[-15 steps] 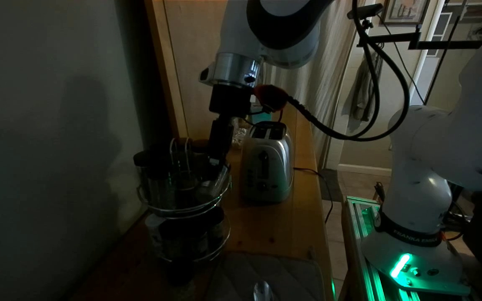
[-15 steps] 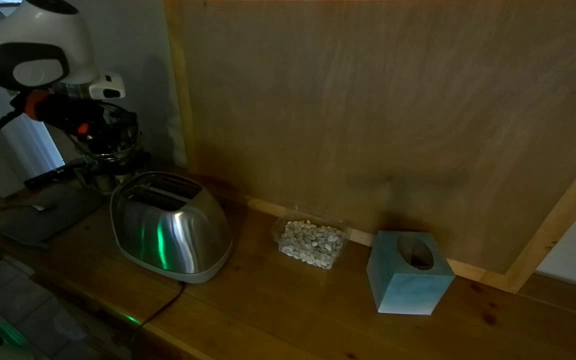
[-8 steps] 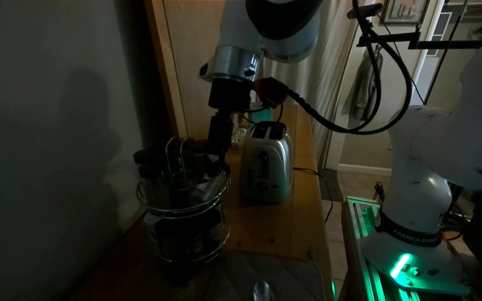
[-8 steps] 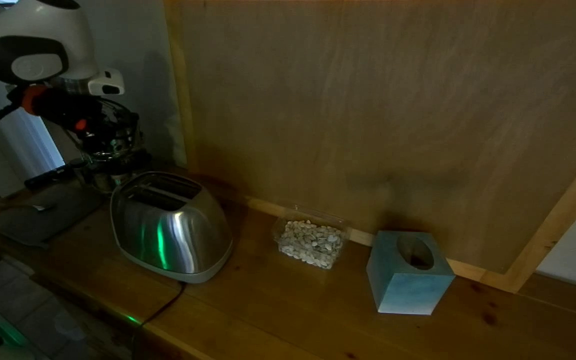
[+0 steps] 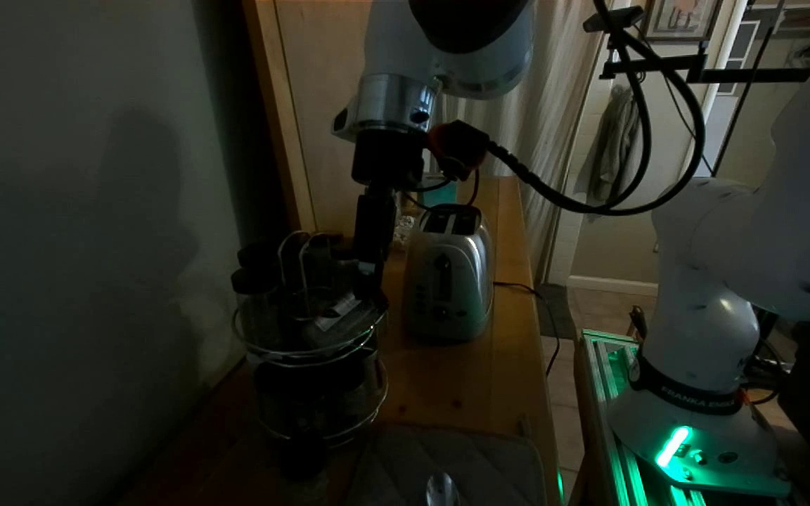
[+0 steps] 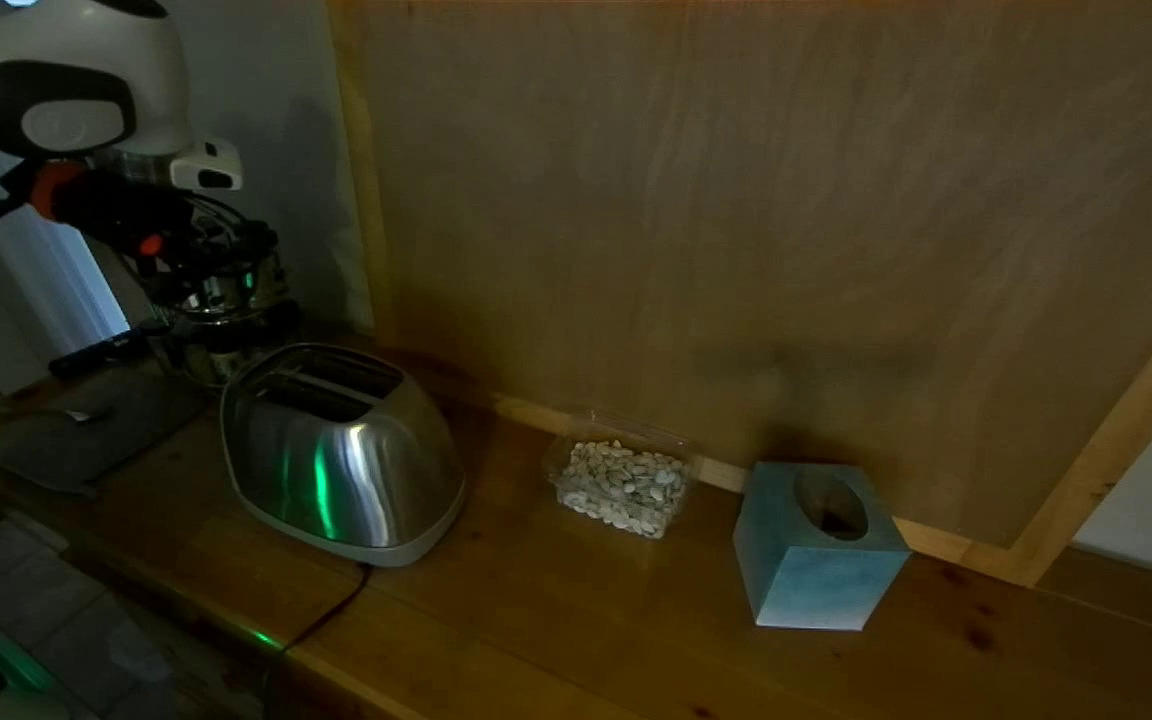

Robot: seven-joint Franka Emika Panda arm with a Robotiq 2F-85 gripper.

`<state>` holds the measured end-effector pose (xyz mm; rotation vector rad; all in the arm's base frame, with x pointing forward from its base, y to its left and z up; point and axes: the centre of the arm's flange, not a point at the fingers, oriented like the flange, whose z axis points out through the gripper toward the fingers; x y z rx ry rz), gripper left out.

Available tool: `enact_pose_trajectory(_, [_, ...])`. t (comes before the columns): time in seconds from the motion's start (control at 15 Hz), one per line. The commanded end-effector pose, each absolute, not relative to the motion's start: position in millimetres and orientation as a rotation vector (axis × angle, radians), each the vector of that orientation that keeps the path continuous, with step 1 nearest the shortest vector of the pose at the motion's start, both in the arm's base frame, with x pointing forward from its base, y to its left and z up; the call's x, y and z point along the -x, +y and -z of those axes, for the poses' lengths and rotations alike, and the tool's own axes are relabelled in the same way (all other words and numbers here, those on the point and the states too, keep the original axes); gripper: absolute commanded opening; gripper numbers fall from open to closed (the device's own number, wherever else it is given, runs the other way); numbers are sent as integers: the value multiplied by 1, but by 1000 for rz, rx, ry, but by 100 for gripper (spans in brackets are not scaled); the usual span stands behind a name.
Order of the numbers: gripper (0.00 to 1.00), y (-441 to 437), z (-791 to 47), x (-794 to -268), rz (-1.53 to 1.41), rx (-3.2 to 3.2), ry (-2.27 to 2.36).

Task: Put the container lying on the seasoning rack in an upright position

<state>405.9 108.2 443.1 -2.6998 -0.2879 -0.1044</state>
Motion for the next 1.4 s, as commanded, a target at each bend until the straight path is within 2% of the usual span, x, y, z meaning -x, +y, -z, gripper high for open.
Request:
enact_pose_trajectory(0.0, [51, 115, -440, -411, 52, 2663, -270])
enact_pose_trajectory(0.13, [56, 115, -439, -411, 49, 2665, -260])
enact_pose_trajectory(0.27, [79, 116, -437, -411, 53, 2671, -262])
enact_pose_trajectory(0.47, [100, 120, -429, -411, 47, 2676, -280])
enact_pose_trajectory(0.67, [100, 126, -422, -411, 33, 2677, -298])
enact_pose_trajectory(0.87, [90, 129, -419, -411, 29, 2677, -309])
enact_pose_trajectory(1.0, [78, 130, -417, -412, 20, 2678, -310])
enact_pose_trajectory(1.07, [61, 131, -415, -412, 16, 2679, -311])
enact_pose_trajectory(1.33, [32, 126, -417, -413, 14, 2687, -292])
